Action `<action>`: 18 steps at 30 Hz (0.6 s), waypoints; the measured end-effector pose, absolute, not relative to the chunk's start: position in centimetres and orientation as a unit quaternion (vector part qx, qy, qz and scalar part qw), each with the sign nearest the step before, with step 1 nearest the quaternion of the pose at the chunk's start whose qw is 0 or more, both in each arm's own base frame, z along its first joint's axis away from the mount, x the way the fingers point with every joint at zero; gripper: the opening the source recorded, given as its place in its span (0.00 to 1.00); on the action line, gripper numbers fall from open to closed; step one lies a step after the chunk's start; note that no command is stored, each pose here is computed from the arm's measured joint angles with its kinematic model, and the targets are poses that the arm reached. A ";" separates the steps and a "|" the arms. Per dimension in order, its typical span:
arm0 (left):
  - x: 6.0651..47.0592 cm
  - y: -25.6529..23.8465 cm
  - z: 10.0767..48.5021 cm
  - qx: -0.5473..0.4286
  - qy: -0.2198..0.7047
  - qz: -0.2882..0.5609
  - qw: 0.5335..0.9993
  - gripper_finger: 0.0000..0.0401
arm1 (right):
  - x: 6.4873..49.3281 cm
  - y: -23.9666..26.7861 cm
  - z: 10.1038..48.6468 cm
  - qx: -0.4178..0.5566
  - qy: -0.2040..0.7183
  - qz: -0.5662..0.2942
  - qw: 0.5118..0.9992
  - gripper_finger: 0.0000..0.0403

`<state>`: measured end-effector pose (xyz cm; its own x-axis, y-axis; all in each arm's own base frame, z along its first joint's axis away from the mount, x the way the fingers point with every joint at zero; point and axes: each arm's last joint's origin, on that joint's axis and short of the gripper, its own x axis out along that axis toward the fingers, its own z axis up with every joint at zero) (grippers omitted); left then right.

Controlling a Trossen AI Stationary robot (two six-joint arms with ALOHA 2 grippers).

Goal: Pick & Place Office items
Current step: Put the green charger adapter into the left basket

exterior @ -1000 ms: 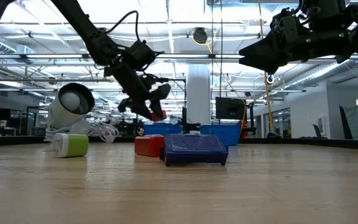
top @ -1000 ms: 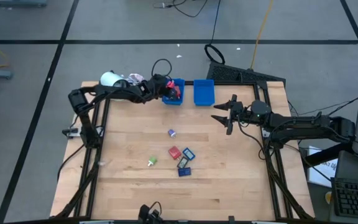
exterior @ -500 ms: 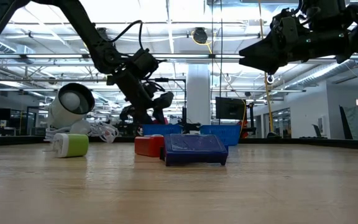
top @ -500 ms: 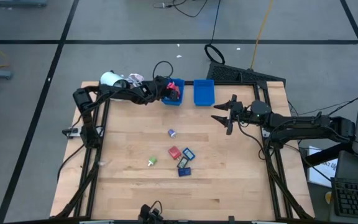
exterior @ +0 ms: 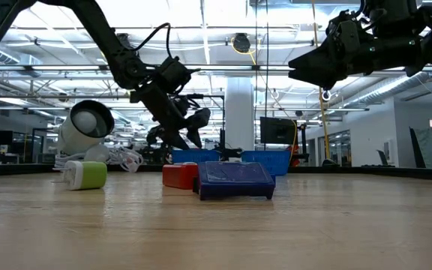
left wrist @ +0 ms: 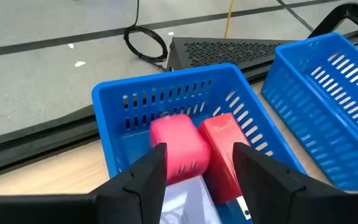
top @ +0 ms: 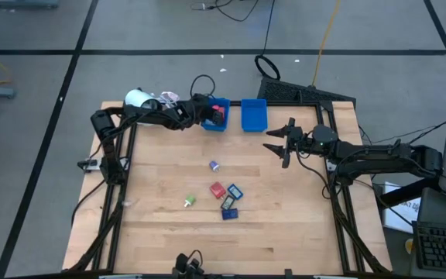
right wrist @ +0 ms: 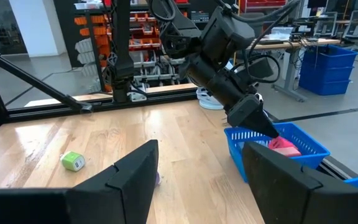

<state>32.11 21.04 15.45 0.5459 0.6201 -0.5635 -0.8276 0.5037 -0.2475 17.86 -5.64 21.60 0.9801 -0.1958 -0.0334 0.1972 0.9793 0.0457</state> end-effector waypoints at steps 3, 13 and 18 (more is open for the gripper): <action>32.1 21.0 15.8 -0.236 0.209 0.421 0.851 0.46 | 17.9 -5.6 21.6 0.024 0.015 -0.099 0.995 0.55; 31.2 19.2 21.1 -0.188 0.208 0.309 0.909 0.46 | 17.9 -5.6 21.6 0.024 0.015 -0.097 0.995 0.55; 30.0 16.5 23.8 -0.187 0.242 0.240 0.921 0.46 | 17.9 -5.6 21.6 0.024 0.015 -0.097 0.995 0.55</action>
<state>30.04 16.47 23.85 0.7678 0.3526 -0.5350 -0.5330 0.8149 -0.2278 17.86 -5.63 21.60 0.9806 -0.1931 -0.0337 0.1946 0.9798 0.0458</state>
